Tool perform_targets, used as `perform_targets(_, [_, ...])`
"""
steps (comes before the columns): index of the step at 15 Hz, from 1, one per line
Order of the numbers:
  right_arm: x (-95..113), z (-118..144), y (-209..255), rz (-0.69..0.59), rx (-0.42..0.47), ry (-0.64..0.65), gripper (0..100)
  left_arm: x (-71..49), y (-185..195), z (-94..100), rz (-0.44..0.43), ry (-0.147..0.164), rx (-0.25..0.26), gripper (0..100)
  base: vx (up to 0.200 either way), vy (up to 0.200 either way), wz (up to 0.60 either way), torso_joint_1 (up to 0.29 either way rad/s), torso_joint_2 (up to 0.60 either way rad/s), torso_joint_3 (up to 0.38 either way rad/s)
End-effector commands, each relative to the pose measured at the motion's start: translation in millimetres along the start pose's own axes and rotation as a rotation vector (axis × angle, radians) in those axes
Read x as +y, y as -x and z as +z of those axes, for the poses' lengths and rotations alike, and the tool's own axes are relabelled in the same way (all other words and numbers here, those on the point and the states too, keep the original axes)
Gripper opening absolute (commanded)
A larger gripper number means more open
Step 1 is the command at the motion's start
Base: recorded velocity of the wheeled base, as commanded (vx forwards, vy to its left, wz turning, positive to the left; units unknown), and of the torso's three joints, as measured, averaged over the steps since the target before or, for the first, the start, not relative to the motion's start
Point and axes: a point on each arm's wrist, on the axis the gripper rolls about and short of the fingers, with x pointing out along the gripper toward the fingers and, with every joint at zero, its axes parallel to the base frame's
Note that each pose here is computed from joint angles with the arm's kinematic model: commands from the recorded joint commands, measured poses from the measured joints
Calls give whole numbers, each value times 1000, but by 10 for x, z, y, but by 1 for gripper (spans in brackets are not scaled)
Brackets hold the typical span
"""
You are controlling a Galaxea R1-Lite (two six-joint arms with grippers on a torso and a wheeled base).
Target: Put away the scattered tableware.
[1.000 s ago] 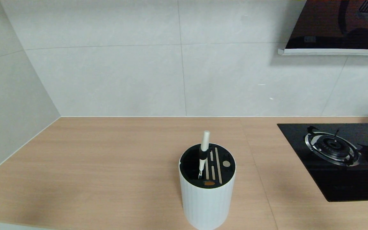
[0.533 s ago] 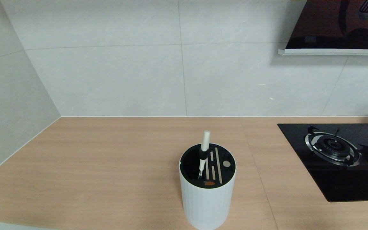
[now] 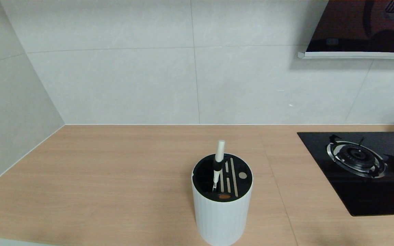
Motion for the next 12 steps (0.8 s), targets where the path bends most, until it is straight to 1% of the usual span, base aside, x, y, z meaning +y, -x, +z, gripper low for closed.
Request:
perform_targets(1, [9,-221,-53,16,58,-4,100,-16,-25,-182,-24,-11,83,100,0,0,0,0,0,0])
perform_targets(2, [13,-285,-47,26,121,-12,100,-25,-22,-210,-68,-14,109,100,0,0,0,0,0,0])
perform_targets(3, [14,-292,-45,26,130,-13,100,-31,-22,-210,-98,-11,109,100,0,0,0,0,0,0])
perform_targets(4, [13,-283,-46,26,121,-9,100,-48,-18,-226,-171,0,124,100,0,0,0,0,0,0])
perform_targets(5, [13,-287,-47,26,122,-7,100,-55,-15,-238,-202,-2,136,100,0,0,0,0,0,0])
perform_targets(7, [14,-287,-47,29,122,-9,100,-58,-27,-238,-211,-5,154,100,0,0,0,0,0,0])
perform_targets(9, [14,-287,-47,29,122,-11,100,-56,-16,-239,-209,-1,139,100,0,0,0,0,0,0])
perform_targets(10, [14,-287,-47,29,122,-11,100,-56,-14,-239,-207,9,139,100,0,0,0,0,0,0])
perform_targets(12, [14,-287,-47,29,122,-11,100,-56,-14,-239,-207,7,139,100,0,0,0,0,0,0])
